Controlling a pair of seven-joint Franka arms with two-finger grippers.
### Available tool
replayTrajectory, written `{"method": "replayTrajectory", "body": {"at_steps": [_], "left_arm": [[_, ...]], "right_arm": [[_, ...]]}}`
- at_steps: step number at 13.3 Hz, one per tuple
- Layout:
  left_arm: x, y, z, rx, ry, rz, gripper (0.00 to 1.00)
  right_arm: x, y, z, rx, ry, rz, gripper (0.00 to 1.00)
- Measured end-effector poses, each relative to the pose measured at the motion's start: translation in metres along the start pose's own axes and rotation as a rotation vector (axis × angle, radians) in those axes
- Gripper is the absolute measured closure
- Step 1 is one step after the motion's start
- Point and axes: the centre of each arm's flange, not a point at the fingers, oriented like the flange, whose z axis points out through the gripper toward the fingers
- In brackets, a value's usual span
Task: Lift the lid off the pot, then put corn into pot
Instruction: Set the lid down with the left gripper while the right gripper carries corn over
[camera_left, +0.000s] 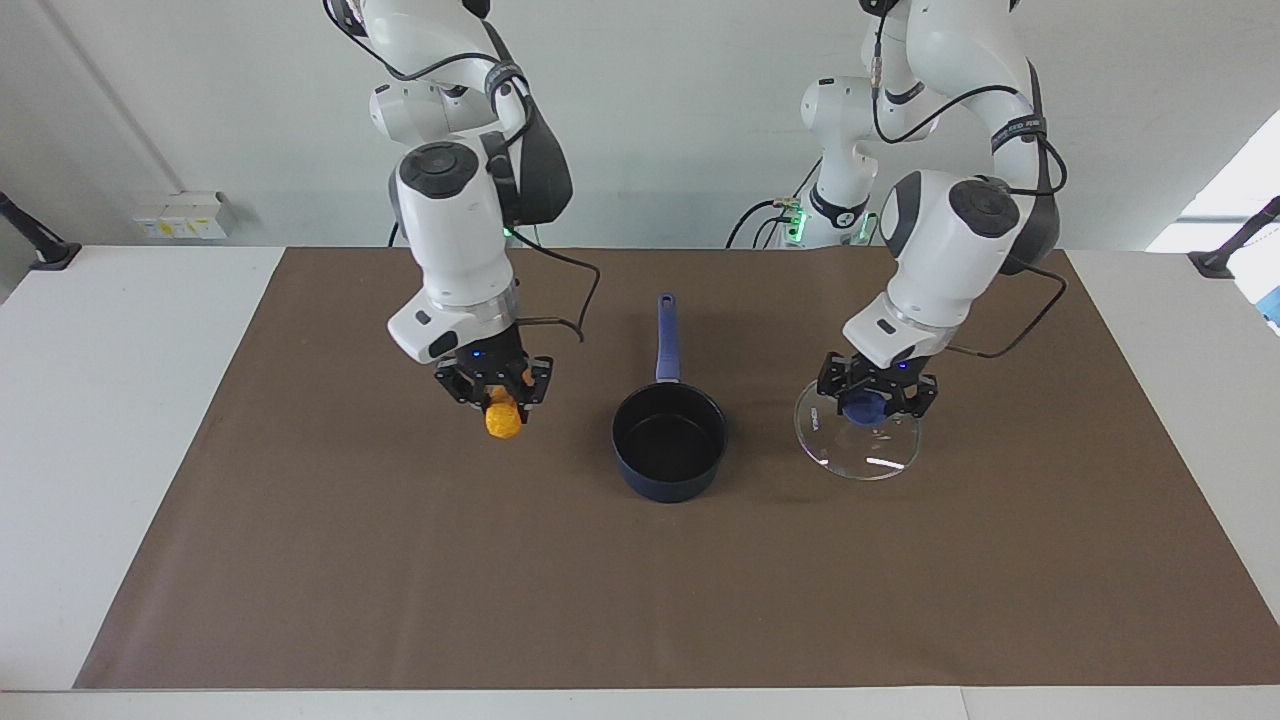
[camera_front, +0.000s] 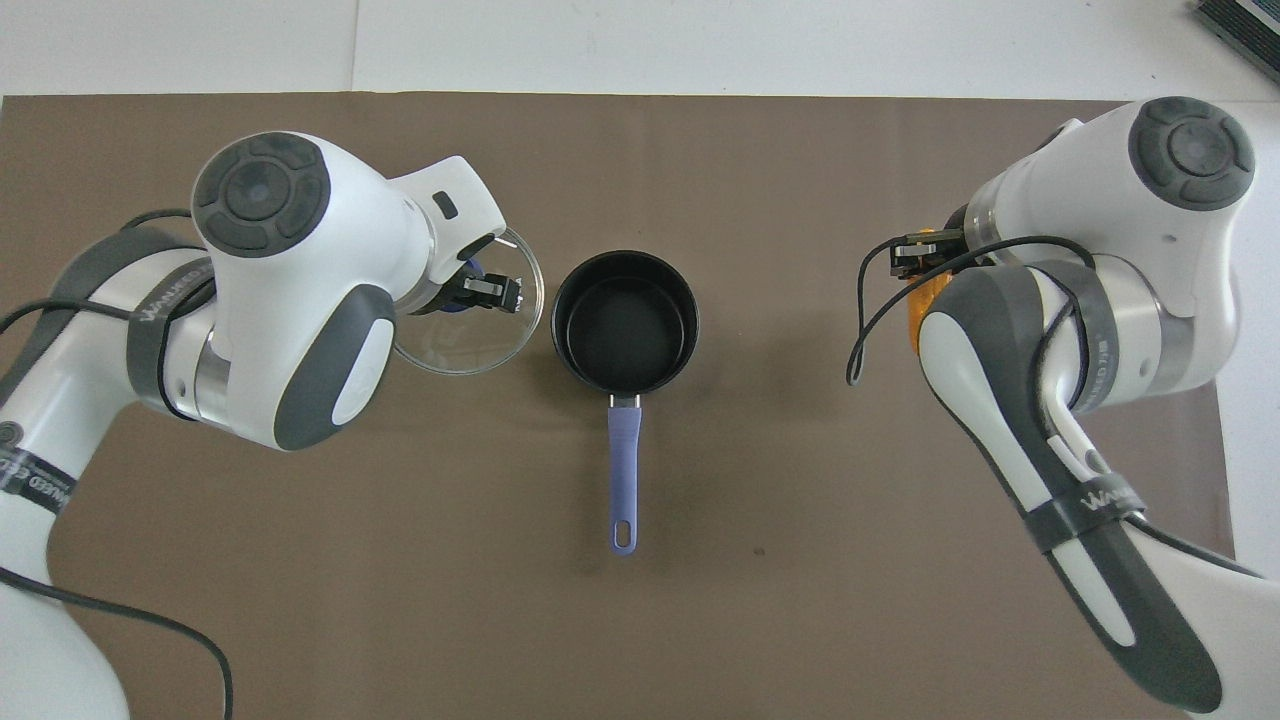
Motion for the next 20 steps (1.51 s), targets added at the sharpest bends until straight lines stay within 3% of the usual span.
{"method": "replayTrajectory", "body": {"at_steps": [4,9,16,20], "left_arm": [[-0.019,-0.071,0.012,-0.002,0.014,-0.008,0.47],[-0.045,-0.152,0.043,-0.043,0.058,-0.009,0.47],[-0.054,-0.180,0.101,-0.053,0.021,-0.046,0.47],[-0.056,-0.187,0.101,-0.076,0.036,-0.088,0.50]], "right_arm": [[0.015,-0.073,0.033,0.057,-0.003,0.046,0.57],[-0.018,-0.169,0.081,0.082,-0.017,0.034,0.57],[-0.019,-0.171,0.108,0.066,-0.039,0.034,0.57],[-0.020,-0.173,0.120,0.071,-0.041,0.036,0.57]]}}
